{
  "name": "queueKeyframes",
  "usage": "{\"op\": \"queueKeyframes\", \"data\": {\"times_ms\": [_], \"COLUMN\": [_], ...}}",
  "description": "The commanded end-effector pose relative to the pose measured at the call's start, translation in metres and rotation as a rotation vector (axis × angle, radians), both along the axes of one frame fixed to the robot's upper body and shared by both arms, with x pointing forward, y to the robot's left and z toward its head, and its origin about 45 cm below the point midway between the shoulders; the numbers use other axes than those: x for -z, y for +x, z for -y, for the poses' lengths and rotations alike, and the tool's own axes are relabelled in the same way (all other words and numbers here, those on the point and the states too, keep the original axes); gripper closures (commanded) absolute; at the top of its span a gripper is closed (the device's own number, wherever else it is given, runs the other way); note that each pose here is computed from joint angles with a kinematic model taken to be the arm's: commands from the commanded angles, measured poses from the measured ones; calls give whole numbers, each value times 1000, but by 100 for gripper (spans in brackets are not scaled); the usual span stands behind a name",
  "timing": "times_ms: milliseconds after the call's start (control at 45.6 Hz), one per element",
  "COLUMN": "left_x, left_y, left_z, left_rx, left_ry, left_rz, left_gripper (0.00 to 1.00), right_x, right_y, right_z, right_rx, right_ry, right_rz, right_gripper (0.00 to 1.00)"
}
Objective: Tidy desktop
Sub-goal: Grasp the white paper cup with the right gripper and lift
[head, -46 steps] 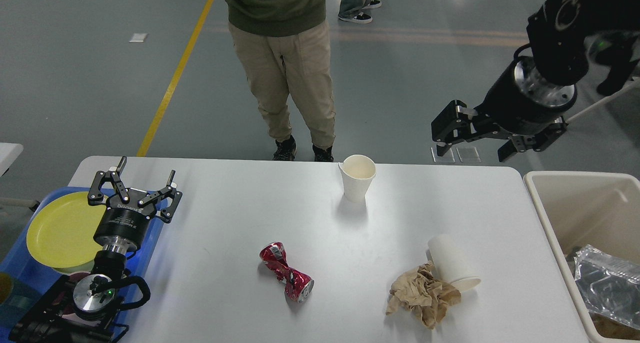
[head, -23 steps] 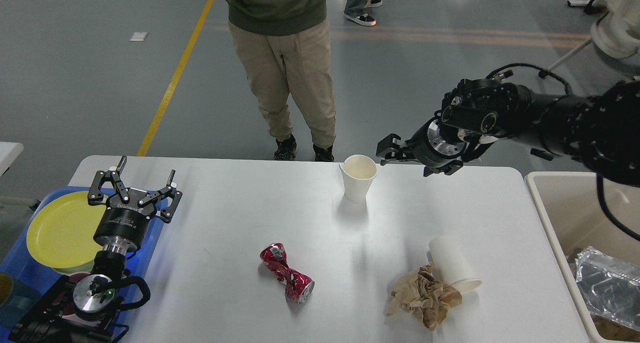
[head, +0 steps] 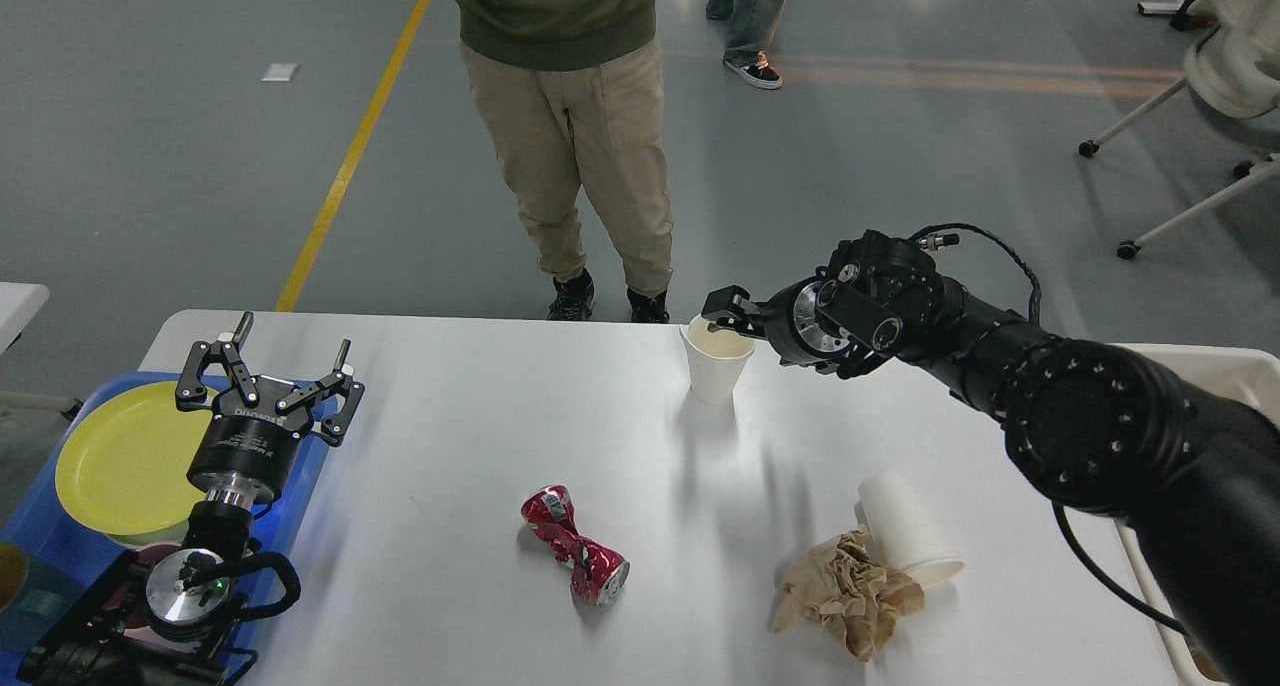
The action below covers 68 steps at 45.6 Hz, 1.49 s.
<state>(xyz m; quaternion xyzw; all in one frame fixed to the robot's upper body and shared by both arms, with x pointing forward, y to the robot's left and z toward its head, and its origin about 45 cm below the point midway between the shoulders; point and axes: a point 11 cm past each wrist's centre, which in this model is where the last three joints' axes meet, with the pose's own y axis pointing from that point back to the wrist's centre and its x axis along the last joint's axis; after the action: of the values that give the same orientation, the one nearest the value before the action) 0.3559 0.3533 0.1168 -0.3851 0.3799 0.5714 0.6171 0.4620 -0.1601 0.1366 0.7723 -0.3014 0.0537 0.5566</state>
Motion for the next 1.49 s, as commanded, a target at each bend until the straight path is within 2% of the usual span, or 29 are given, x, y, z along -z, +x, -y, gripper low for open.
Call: {"op": "queueKeyframes", "data": {"times_ms": [0,307,570,833,1097,1294,1404,1469], "left_x": [0,1,0,1,0,0,1,0], "left_y": [0,-1,0,-1,0,0,-1,0], "left_z": [0,0,0,0,0,0,0,0], "left_rx": [-1,0,0,0,0,0,0,0], "left_ry": [0,0,0,0,0,0,0,0], "left_rz": [-1,-2,0,-2,0,0,-2,0], "left_gripper": [4,4,4,4,4,4,4,4], "right_x": [14,21,29,32,40,42,43,45], "right_y": [-5,-6,-10,-13,-18,-20,-22,-24], "right_z": [-3,-4,2,1,3,2,2,3], "right_rx": [41,86,115,113,116,113,104,99], "right_ry": [-2,4,-4,-4,-6,-3,-9,-18], "right_rz": [39,81,94,85,68,59,47,40], "right_gripper": [0,0,7,37,47,74,99,100]}}
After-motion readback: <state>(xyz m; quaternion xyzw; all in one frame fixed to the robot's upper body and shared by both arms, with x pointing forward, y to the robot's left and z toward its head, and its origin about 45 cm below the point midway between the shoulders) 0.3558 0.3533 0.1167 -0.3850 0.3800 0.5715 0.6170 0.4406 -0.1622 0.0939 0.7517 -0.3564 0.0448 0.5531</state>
